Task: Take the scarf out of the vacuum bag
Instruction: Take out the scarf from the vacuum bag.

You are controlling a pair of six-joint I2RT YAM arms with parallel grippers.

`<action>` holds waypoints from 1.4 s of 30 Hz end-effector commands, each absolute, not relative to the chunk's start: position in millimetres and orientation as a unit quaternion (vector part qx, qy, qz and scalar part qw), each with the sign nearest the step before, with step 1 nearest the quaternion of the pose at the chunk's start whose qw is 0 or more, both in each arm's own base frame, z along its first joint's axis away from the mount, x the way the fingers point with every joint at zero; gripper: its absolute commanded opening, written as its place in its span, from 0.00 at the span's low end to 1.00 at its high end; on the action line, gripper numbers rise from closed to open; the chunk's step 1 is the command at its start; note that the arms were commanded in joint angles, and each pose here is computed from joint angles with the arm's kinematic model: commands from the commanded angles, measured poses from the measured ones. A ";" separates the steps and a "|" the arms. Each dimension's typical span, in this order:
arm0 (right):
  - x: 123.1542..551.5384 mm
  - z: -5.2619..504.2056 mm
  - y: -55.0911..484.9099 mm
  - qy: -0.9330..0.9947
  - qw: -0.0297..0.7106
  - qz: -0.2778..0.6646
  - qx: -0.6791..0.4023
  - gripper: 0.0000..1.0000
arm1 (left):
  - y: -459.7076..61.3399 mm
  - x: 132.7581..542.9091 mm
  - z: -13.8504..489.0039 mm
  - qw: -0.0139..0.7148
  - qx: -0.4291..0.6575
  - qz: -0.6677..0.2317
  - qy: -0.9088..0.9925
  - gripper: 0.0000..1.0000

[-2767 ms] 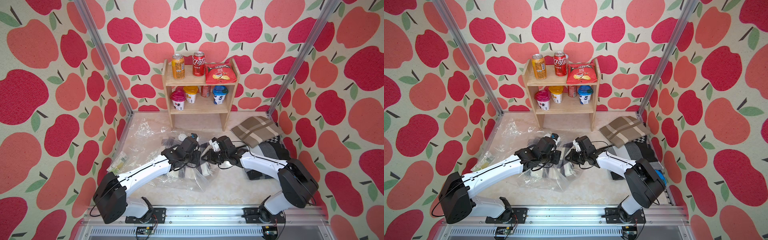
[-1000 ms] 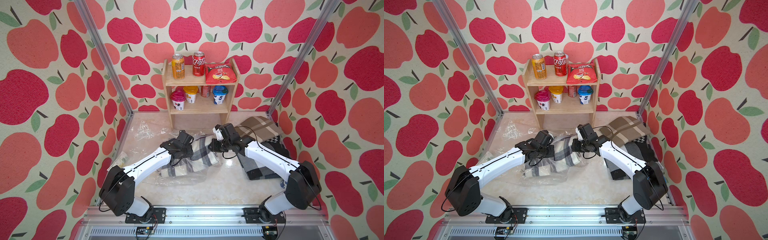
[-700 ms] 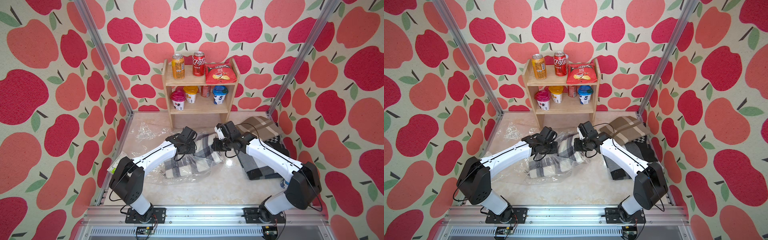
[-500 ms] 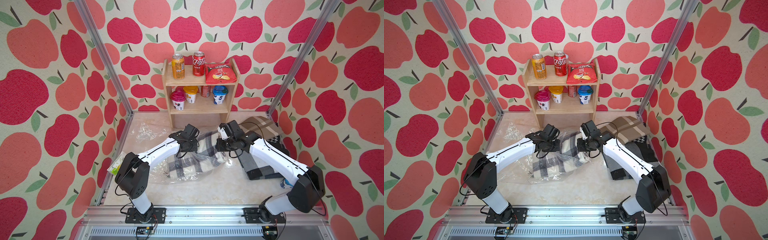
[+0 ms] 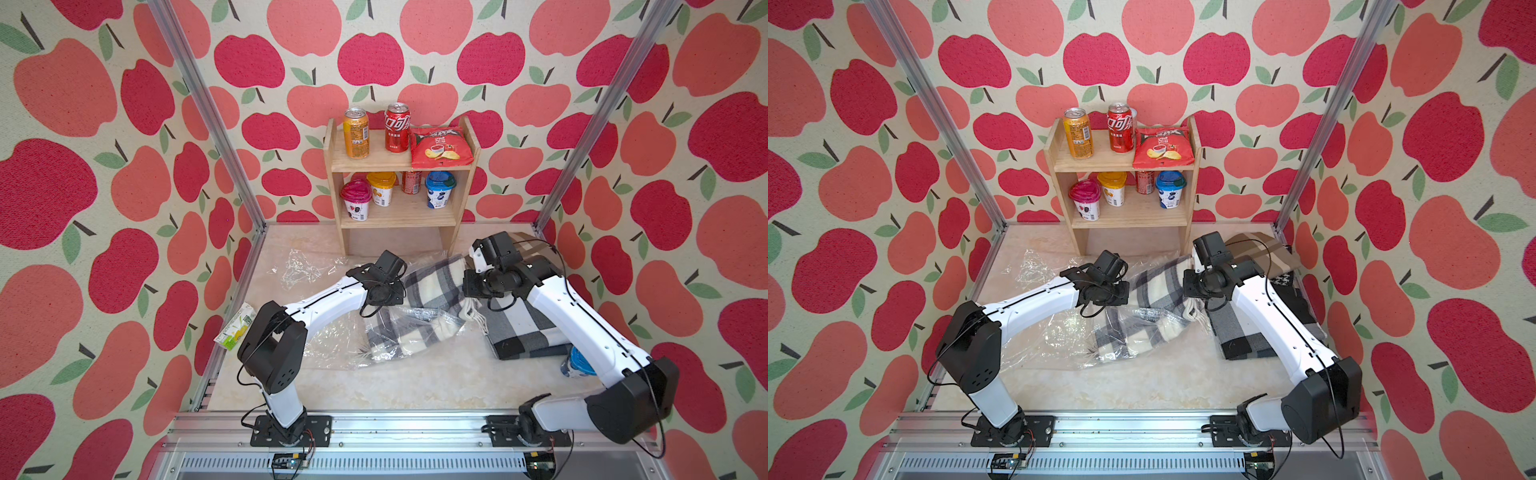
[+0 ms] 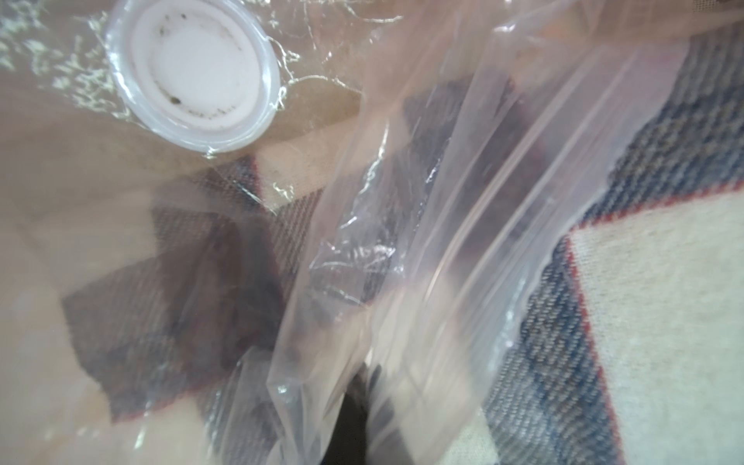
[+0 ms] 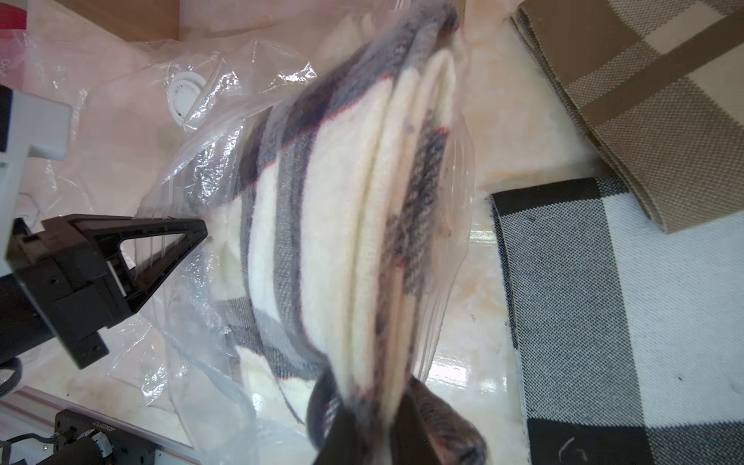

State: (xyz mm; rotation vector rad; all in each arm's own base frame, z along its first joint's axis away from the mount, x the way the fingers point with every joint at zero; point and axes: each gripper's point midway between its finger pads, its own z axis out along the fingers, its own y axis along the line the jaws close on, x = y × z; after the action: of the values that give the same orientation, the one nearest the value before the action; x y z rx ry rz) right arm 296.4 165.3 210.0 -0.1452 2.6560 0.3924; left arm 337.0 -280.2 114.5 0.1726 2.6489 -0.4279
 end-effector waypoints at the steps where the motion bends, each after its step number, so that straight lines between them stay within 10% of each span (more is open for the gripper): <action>1: 301.2 234.5 137.2 0.958 0.256 0.122 -0.033 0.00 | -281.0 336.2 115.1 0.235 0.087 -0.136 0.958 0.00; 42: 318.8 284.6 -11.5 0.959 0.269 0.042 0.072 0.00 | -281.3 321.6 109.6 0.234 0.141 -0.097 0.957 0.00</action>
State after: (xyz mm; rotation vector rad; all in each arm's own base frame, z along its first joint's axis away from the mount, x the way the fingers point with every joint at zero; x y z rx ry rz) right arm 312.9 2.2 266.5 0.2466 2.6369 0.2112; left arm 323.4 -296.4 115.6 0.3639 2.5992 -0.3499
